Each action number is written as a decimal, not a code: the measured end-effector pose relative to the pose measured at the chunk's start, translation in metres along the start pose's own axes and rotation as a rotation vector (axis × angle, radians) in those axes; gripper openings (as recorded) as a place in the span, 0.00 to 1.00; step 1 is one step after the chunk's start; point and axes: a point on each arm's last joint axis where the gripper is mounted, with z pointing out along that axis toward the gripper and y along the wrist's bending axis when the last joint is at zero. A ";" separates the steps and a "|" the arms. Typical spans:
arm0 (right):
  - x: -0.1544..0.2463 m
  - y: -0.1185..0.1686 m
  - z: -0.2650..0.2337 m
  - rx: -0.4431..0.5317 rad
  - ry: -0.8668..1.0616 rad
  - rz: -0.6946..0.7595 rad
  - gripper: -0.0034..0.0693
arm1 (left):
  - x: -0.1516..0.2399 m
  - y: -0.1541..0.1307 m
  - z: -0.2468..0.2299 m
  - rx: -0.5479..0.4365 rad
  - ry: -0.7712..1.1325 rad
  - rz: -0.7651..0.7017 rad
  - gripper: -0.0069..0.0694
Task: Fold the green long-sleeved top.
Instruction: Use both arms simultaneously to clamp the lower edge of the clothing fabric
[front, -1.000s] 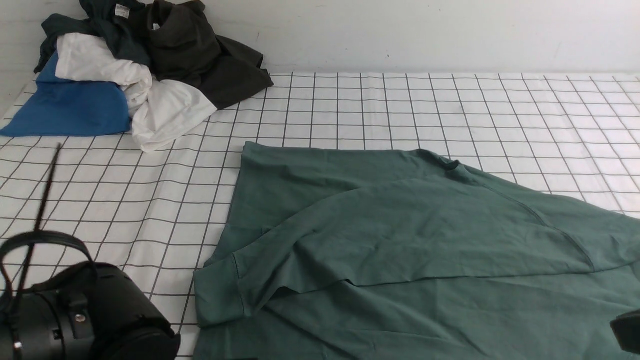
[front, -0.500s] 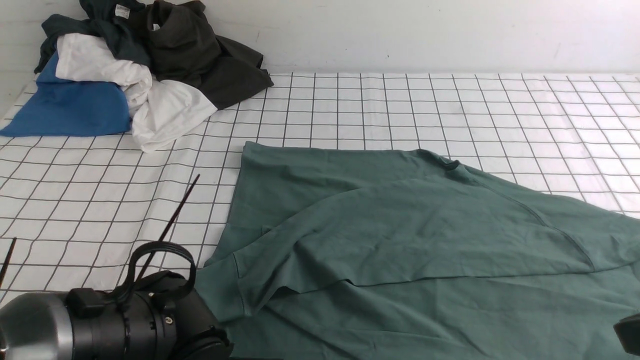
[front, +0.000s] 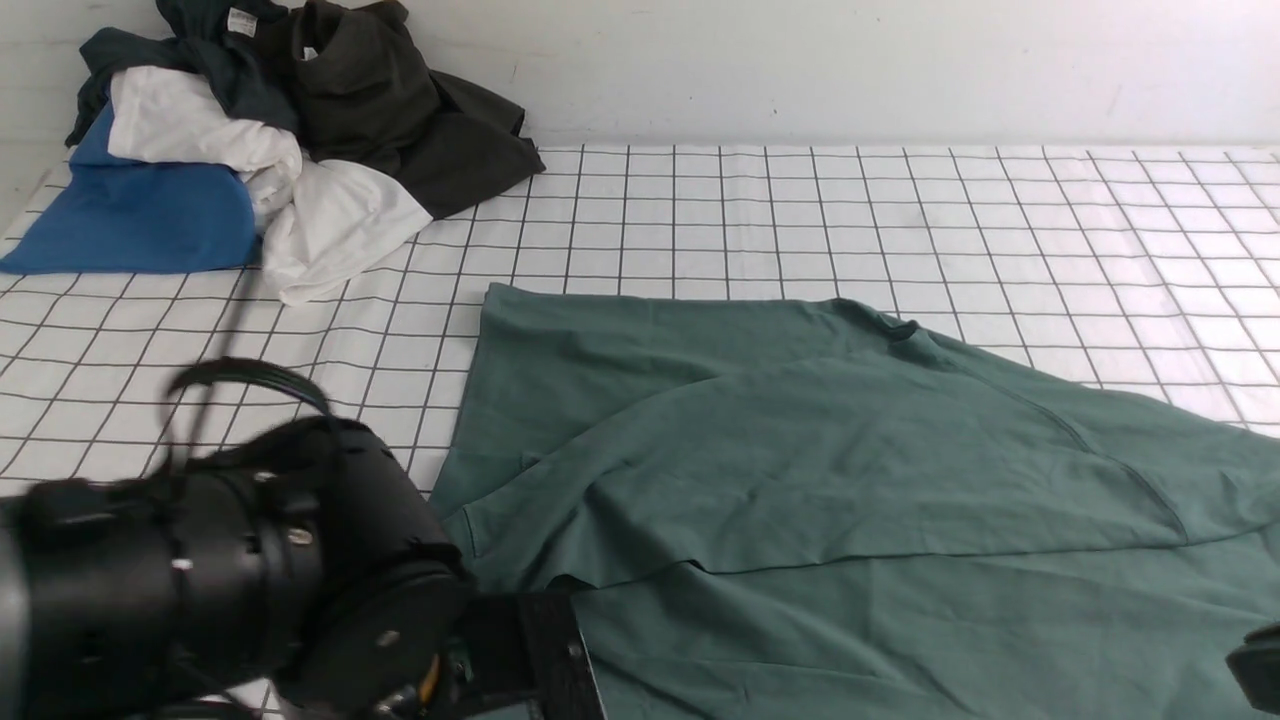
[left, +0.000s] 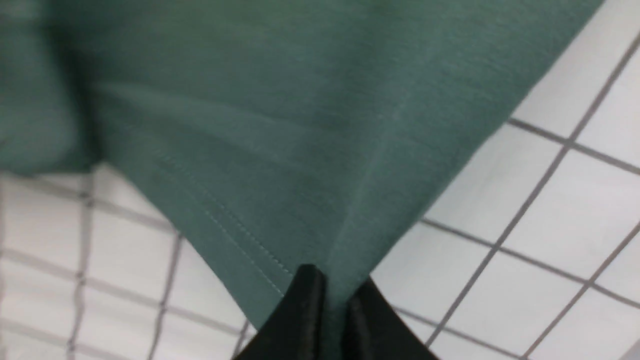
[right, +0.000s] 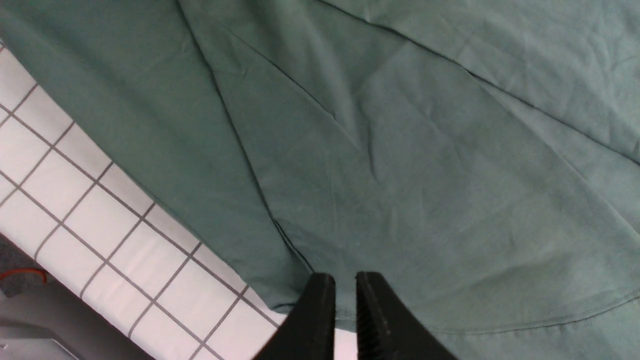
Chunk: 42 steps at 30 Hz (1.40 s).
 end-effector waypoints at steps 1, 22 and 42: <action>0.000 0.000 0.000 0.000 0.000 -0.005 0.20 | 0.002 0.001 -0.003 -0.005 -0.007 -0.008 0.11; 0.091 -0.006 0.116 0.018 0.280 -0.431 0.84 | 0.068 0.015 -0.009 0.038 -0.023 -0.186 0.11; 0.092 -0.015 0.162 -0.007 0.368 -0.503 0.70 | 0.064 0.014 -0.009 0.059 -0.061 -0.202 0.11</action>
